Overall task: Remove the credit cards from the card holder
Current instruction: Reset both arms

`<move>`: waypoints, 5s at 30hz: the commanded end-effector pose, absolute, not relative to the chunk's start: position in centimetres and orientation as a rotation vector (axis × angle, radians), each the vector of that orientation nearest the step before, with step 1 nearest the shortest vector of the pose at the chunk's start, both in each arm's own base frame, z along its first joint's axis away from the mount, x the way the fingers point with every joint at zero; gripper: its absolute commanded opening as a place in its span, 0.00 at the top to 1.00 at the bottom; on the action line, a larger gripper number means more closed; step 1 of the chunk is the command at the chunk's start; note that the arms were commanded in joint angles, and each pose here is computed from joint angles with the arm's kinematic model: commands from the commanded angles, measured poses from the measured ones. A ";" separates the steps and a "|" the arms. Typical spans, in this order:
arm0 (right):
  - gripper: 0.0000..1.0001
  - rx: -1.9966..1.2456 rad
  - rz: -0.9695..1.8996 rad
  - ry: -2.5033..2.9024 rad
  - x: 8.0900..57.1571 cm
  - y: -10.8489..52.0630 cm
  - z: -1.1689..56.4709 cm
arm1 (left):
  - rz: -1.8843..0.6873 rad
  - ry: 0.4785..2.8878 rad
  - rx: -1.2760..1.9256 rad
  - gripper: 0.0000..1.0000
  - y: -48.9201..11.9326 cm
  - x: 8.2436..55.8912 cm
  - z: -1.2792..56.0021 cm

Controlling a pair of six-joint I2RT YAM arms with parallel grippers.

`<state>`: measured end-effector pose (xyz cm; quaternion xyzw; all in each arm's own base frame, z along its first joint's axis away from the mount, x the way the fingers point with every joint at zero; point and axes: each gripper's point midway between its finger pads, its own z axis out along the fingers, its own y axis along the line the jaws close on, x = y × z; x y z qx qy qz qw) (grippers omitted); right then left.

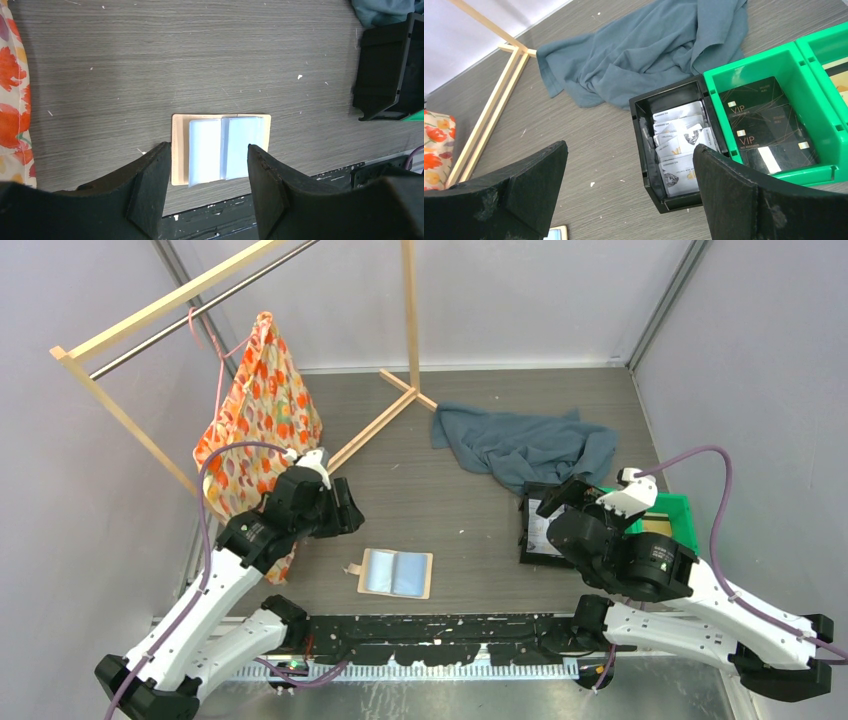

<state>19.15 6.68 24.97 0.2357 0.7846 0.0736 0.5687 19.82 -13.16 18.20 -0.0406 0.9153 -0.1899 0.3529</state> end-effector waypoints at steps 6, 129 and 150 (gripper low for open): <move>0.00 0.602 0.165 1.747 19.6 5.5 26.5 | -0.578 2.277 -0.100 0.41 -14.3 20.9 21.1; 0.00 0.551 0.320 2.207 24.9 13.2 17.6 | -0.238 2.316 0.053 0.11 -14.2 21.6 19.0; 0.00 0.563 0.301 2.164 25.4 12.8 18.3 | -0.244 2.299 0.028 0.11 -14.0 21.5 19.6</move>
